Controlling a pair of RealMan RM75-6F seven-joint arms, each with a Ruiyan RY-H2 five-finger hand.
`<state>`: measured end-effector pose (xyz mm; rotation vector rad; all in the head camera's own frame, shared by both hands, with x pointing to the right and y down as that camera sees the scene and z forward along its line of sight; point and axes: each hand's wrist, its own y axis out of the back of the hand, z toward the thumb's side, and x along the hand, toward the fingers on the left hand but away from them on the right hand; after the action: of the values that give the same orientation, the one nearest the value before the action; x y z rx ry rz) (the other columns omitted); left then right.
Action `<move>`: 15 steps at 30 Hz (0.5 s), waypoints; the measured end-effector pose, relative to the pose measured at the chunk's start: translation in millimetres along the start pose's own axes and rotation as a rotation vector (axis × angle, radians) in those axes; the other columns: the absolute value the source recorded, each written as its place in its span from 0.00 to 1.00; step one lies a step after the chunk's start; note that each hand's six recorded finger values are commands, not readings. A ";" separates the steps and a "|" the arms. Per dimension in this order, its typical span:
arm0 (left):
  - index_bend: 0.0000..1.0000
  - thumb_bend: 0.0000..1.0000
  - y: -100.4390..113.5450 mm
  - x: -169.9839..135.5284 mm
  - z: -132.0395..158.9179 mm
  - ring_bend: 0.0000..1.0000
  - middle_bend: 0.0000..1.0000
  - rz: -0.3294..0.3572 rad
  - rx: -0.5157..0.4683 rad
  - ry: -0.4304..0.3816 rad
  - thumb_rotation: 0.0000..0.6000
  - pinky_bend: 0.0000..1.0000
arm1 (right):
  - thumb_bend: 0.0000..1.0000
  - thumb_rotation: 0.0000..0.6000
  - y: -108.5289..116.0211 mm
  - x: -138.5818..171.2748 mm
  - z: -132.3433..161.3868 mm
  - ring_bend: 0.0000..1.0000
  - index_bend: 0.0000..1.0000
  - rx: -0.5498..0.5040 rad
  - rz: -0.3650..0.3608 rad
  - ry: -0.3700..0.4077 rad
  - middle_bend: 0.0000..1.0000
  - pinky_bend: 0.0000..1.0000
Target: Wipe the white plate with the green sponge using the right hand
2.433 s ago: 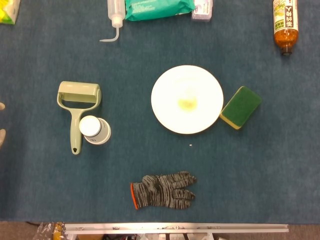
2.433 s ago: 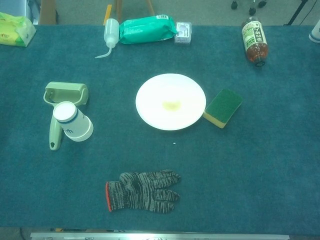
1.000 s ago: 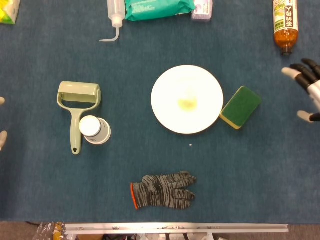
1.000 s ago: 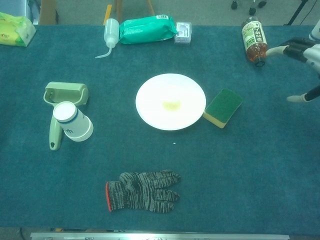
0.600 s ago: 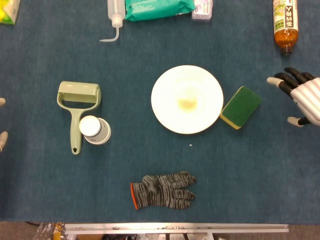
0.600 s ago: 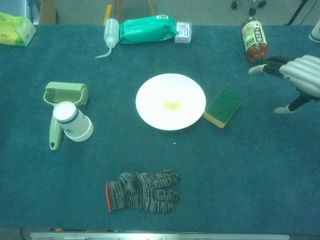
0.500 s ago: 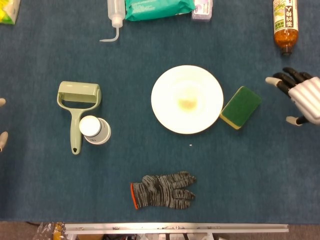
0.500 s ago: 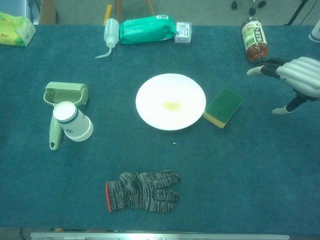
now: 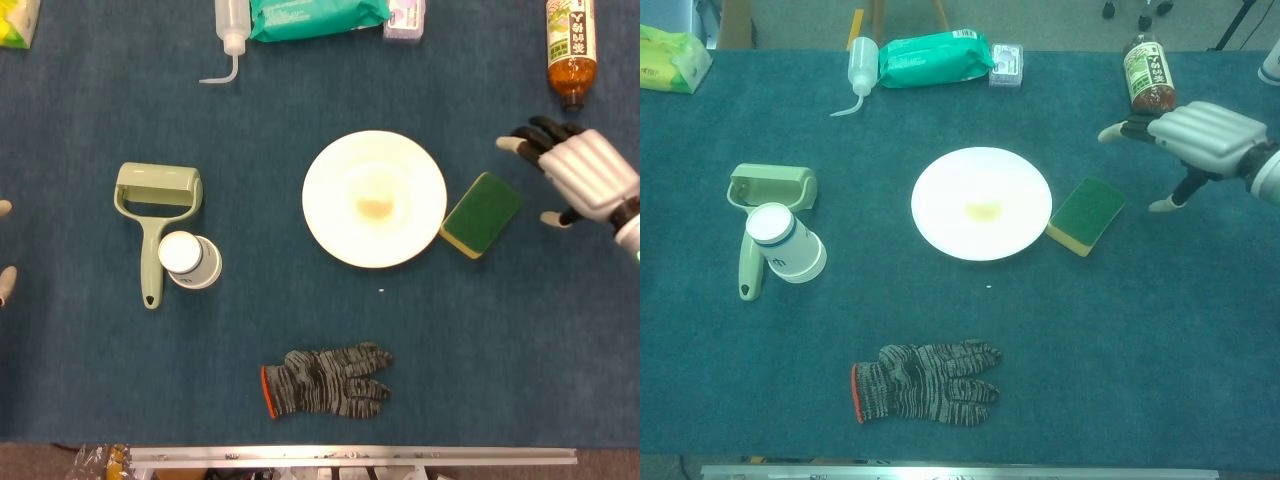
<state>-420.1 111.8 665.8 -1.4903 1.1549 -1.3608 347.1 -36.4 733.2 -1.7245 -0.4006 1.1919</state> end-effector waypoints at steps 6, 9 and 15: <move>0.23 0.27 -1.3 -0.7 -2.2 0.18 0.19 0.002 -0.011 -0.001 1.00 0.34 | 0.00 1.00 1.3 -11.8 15.4 0.10 0.17 0.025 0.021 0.048 0.18 0.28; 0.23 0.27 -1.5 -1.5 -3.8 0.18 0.19 0.004 -0.014 0.001 1.00 0.34 | 0.00 1.00 -0.6 -12.7 21.1 0.10 0.17 0.046 0.035 0.067 0.18 0.28; 0.23 0.27 -4.6 -1.1 -4.9 0.18 0.19 -0.001 -0.023 0.004 1.00 0.34 | 0.00 1.00 -4.5 -9.9 27.6 0.10 0.17 0.074 0.061 0.083 0.18 0.28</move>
<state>-424.5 114.2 670.5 -1.5052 1.1759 -1.3564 320.1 -26.8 740.7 -1.7261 -0.2526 1.1593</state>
